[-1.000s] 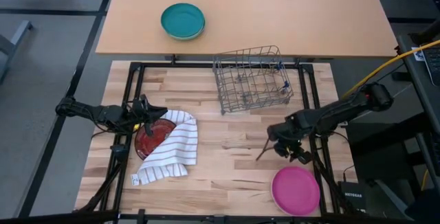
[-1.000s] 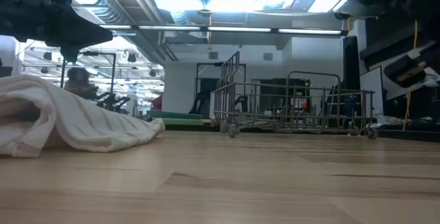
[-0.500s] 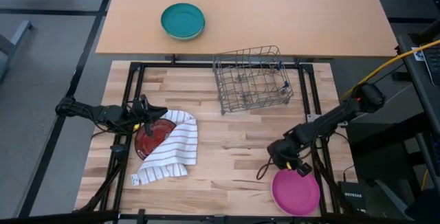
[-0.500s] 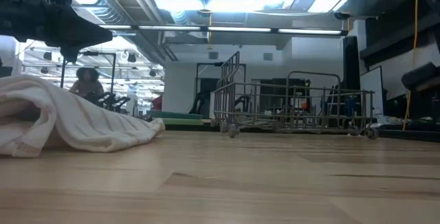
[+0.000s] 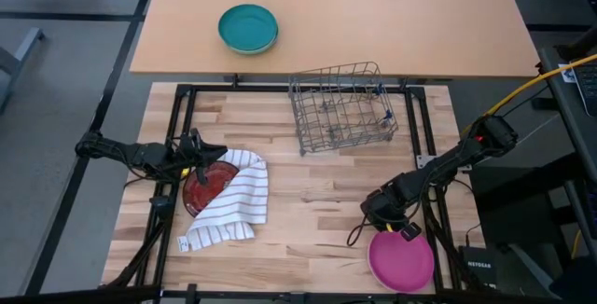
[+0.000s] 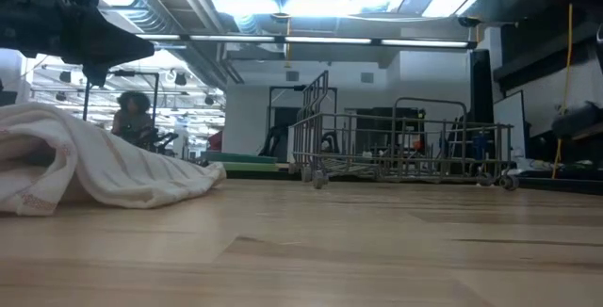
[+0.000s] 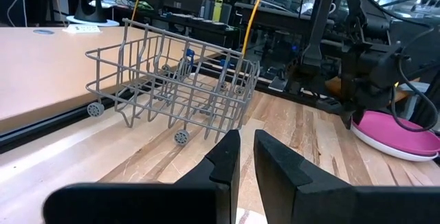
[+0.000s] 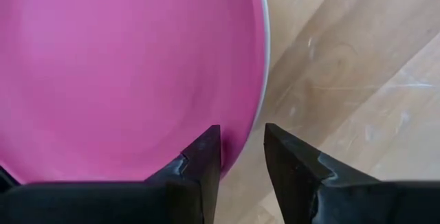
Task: Sort dishes
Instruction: Put the pink plate in the dish rack
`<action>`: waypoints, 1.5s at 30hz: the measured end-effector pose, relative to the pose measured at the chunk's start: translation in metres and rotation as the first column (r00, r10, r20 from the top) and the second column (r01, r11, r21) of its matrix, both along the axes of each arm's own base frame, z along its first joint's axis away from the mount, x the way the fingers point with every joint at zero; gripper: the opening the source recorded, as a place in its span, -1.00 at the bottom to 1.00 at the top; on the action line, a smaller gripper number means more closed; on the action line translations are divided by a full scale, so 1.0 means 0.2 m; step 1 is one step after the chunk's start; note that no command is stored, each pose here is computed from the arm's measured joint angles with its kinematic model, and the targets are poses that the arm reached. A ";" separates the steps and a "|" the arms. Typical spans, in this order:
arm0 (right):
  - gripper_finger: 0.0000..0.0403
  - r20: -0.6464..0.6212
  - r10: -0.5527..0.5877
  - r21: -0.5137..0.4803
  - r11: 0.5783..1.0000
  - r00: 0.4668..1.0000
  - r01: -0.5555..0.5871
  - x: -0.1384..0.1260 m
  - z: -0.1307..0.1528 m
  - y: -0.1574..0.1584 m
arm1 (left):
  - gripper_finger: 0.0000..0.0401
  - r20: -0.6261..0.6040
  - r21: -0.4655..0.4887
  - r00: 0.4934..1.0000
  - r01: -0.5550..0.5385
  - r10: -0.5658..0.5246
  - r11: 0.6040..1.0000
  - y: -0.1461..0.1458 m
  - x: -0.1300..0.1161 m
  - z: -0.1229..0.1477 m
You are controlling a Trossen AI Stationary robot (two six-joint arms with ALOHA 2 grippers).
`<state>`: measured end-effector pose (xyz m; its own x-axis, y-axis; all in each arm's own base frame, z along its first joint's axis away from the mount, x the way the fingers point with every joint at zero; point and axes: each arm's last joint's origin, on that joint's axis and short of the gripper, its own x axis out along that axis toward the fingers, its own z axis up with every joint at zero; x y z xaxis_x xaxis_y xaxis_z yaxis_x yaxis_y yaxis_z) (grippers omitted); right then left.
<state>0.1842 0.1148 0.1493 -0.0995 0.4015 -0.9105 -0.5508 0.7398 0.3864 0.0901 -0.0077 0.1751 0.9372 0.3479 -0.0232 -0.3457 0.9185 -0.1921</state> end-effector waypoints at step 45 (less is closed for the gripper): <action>-0.95 0.405 -0.085 -0.295 0.930 0.910 0.218 0.35 0.26 -0.34 | -0.83 -0.003 0.008 1.000 0.000 0.000 1.000 0.00 0.00 0.00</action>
